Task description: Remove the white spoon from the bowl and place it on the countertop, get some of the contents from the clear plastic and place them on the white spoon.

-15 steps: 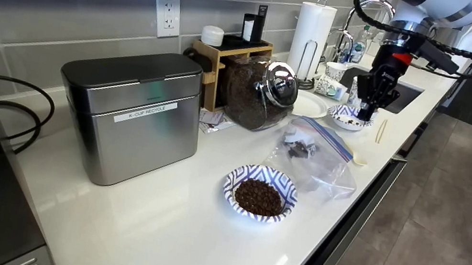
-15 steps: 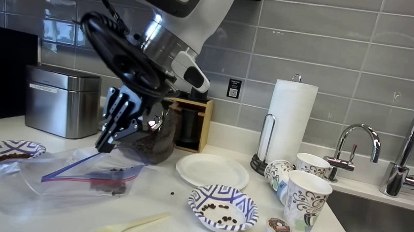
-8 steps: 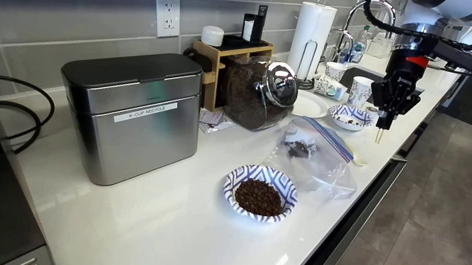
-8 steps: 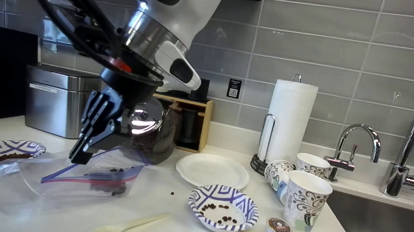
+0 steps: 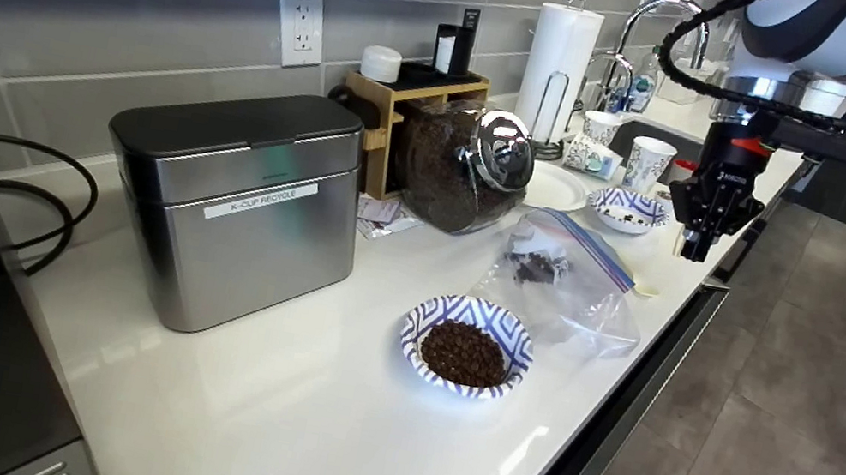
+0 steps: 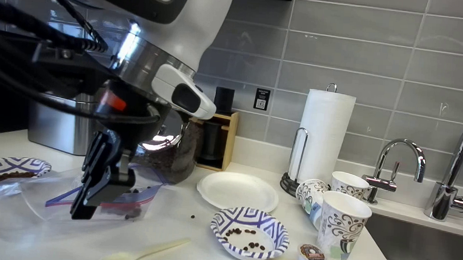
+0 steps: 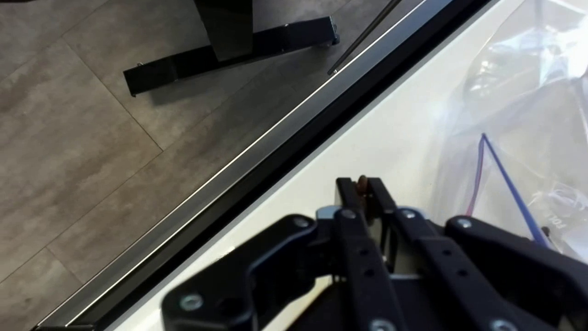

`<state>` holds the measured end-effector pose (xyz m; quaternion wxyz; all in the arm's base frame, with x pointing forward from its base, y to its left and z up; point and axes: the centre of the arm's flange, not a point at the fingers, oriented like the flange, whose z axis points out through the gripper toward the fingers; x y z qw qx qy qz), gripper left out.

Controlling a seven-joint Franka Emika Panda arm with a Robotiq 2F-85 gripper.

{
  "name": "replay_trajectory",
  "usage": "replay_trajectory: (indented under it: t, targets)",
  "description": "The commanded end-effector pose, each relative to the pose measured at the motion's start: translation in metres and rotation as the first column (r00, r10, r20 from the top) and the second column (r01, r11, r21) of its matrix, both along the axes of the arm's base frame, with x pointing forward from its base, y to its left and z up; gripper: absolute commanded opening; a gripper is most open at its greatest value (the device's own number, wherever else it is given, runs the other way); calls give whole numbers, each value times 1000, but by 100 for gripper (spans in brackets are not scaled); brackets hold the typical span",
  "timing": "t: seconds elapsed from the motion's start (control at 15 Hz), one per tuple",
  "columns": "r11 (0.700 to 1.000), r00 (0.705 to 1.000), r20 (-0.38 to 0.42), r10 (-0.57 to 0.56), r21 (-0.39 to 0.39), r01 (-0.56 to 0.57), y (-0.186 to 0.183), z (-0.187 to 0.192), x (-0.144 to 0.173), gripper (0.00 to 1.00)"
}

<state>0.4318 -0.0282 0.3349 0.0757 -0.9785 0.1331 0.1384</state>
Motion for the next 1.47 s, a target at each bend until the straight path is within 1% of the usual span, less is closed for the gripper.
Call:
replay_trajectory:
  t: [0.0,0.13,0.47,0.8,1.2,1.4]
  targets:
    - [998,998,65,-21,-52,24,-2,-21,-11,3]
    - [997,995,101,-22,-69,29,-4,-30,-10,3]
    - [994,988,152,-16,-103,32,-7,-44,-7,3]
    - [993,986,168,-9,-118,29,-5,-58,-2,3]
    - [991,978,208,-26,-122,52,-1,-69,7,3]
    - [992,978,207,-21,-120,47,3,-74,8,3]
